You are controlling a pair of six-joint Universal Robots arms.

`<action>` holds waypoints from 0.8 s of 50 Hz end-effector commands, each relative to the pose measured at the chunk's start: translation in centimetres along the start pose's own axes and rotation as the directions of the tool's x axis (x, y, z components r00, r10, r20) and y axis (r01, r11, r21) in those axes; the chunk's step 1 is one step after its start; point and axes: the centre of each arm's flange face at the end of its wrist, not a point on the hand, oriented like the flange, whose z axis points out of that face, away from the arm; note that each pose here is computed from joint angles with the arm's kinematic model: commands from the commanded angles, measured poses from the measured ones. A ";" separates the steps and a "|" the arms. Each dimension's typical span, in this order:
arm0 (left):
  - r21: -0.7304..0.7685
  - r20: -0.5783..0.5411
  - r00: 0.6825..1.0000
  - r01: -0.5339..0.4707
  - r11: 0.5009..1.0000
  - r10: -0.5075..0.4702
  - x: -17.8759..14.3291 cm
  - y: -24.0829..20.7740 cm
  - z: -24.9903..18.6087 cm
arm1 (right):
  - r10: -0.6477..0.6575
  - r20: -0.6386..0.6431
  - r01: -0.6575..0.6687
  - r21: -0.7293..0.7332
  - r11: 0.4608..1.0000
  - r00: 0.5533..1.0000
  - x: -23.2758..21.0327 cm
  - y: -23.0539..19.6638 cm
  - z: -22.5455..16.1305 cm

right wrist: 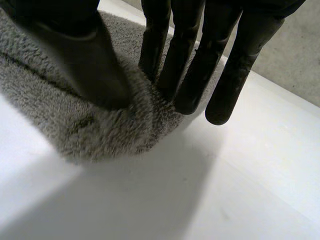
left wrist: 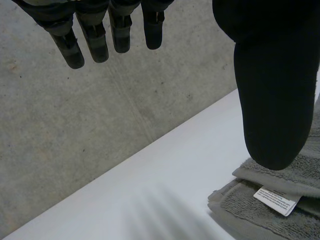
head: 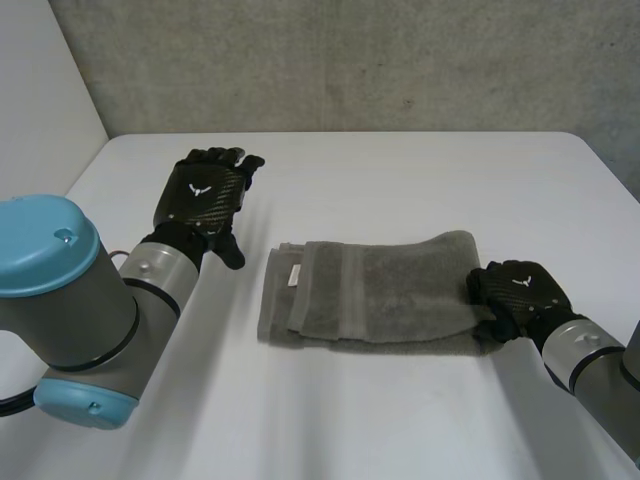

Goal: Fold the towel.

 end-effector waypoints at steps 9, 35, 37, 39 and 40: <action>0.008 0.014 1.000 0.000 1.000 0.000 -0.4 0.0 0.1 | -0.070 0.018 0.068 0.104 0.992 0.997 -0.5 -4.0 0.9; 0.078 0.113 0.988 0.094 0.992 -0.103 -4.0 -1.6 0.8 | -0.517 0.472 0.401 0.329 0.855 0.714 -23.6 -6.3 1.9; 0.079 0.113 0.988 0.096 0.992 -0.104 -4.0 -1.6 0.8 | -0.500 0.444 0.388 0.323 0.863 0.743 -23.2 -6.8 2.1; 0.076 0.111 0.988 0.098 0.992 -0.106 -4.0 -1.5 0.8 | -0.454 0.376 0.342 0.328 0.881 0.808 -21.9 -8.9 1.4; 0.076 0.111 0.988 0.098 0.992 -0.106 -4.0 -1.5 0.8 | -0.454 0.376 0.342 0.328 0.881 0.808 -21.9 -8.9 1.4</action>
